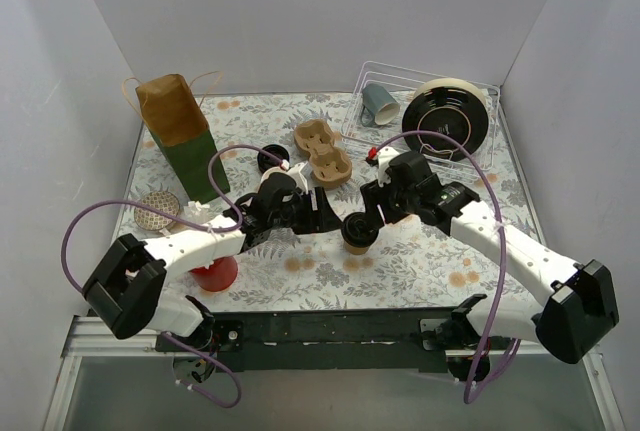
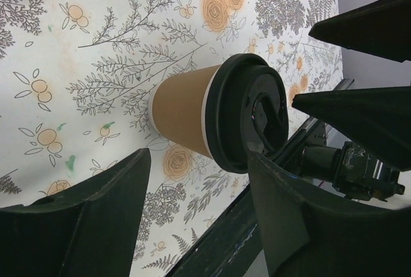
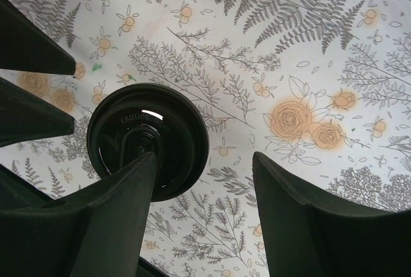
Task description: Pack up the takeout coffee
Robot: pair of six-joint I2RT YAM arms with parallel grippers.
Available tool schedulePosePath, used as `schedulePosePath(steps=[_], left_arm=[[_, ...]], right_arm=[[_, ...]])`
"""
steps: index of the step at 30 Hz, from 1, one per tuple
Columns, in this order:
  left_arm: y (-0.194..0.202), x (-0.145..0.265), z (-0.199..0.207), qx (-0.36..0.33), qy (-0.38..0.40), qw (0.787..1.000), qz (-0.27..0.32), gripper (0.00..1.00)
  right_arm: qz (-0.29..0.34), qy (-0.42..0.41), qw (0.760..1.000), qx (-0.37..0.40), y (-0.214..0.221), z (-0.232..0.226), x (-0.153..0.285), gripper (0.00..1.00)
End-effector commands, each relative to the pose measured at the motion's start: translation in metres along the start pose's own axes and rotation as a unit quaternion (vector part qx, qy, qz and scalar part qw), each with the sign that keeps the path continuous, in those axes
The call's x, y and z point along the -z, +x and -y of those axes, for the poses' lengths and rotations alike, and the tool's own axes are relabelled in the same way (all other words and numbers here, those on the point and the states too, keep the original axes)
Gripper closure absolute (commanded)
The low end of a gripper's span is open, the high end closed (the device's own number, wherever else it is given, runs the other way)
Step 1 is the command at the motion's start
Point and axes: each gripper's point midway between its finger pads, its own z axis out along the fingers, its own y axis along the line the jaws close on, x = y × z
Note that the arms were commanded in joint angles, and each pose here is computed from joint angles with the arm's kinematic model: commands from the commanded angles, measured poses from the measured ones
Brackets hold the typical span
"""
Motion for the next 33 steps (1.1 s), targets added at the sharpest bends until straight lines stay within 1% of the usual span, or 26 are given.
schedulePosePath(steps=[1, 7, 10, 13, 15, 17, 20, 21, 24, 30, 31, 33], left_arm=[[-0.001, -0.005, 0.001, -0.001, 0.010, 1.000, 0.000, 0.40], [0.003, -0.011, -0.008, 0.002, -0.005, 1.000, -0.004, 0.41], [0.003, -0.012, -0.010, 0.002, -0.007, 1.000, -0.003, 0.42], [0.004, -0.014, -0.013, 0.004, -0.014, 1.000, -0.004, 0.43], [0.006, -0.016, -0.018, 0.005, -0.020, 1.000, -0.006, 0.44], [0.010, -0.017, -0.024, 0.009, -0.028, 1.000, -0.010, 0.47], [0.017, -0.019, -0.035, 0.018, -0.048, 0.999, -0.015, 0.50], [0.020, -0.020, -0.041, 0.024, -0.057, 0.998, -0.018, 0.55], [0.025, -0.020, -0.053, 0.033, -0.083, 0.996, -0.020, 0.64], [0.037, -0.024, -0.074, 0.056, -0.122, 0.991, -0.031, 0.67], [0.045, -0.021, -0.082, 0.064, -0.138, 0.987, -0.043, 0.68], [0.051, -0.022, -0.091, 0.071, -0.155, 0.984, -0.048, 0.68]], right_arm=[[0.010, -0.064, 0.998, 0.010, -0.007, -0.017, -0.008, 0.30], [-0.009, -0.074, 0.997, 0.009, 0.006, -0.016, -0.022, 0.30], [-0.025, -0.072, 0.997, 0.006, 0.014, -0.013, -0.029, 0.32], [-0.034, -0.066, 0.997, 0.007, 0.025, -0.009, -0.035, 0.36], [-0.033, -0.070, 0.997, 0.007, 0.028, -0.007, -0.037, 0.41], [-0.040, -0.071, 0.997, 0.004, 0.034, -0.006, -0.039, 0.44], [-0.051, -0.070, 0.996, -0.005, 0.044, 0.000, -0.043, 0.47], [-0.055, -0.070, 0.996, -0.007, 0.046, 0.002, -0.044, 0.48], [-0.069, -0.067, 0.995, -0.018, 0.058, 0.008, -0.047, 0.49], [-0.093, -0.067, 0.993, -0.034, 0.077, 0.017, -0.053, 0.50], [-0.097, -0.065, 0.992, -0.037, 0.080, 0.018, -0.053, 0.50], [-0.107, -0.070, 0.991, -0.042, 0.087, 0.017, -0.055, 0.50]])
